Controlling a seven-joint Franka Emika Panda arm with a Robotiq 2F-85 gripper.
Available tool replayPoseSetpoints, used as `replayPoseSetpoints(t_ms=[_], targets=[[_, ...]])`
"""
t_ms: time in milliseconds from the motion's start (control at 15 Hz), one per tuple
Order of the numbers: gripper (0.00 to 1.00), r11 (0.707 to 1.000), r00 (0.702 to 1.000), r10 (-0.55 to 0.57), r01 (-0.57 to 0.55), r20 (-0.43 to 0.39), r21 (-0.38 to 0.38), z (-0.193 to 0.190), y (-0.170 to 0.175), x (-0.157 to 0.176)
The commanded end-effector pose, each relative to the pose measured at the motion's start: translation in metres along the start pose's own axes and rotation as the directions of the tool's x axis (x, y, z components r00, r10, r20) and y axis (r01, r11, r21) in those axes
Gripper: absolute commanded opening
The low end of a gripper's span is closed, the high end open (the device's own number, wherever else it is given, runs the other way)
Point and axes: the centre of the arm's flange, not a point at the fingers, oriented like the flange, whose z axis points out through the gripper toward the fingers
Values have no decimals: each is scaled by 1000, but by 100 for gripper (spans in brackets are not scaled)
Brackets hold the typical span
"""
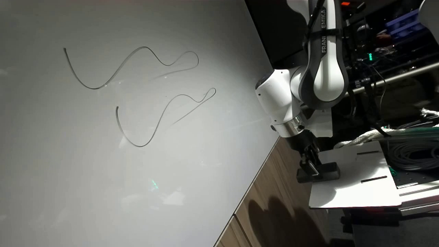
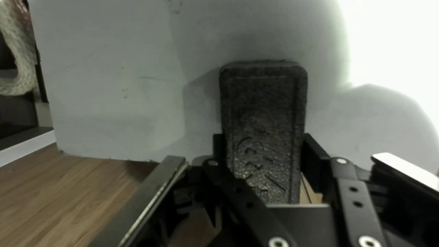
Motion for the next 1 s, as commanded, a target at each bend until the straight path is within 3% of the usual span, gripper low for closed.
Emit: replayPoseSetpoints(t_ms=[0,267,467,733,933], targets=[[29,999,996,-21,19,-88,-25,-77,-32,6],[29,998,968,-59,49,-245,-46,-170,-67,31],[29,996,924,-78,61,-375,-57,-253,-93,48],[29,997,837,-82,66,-541,-49,-361,-133,66],[29,994,757,-105,64,-645,-87,-434,-170,71]])
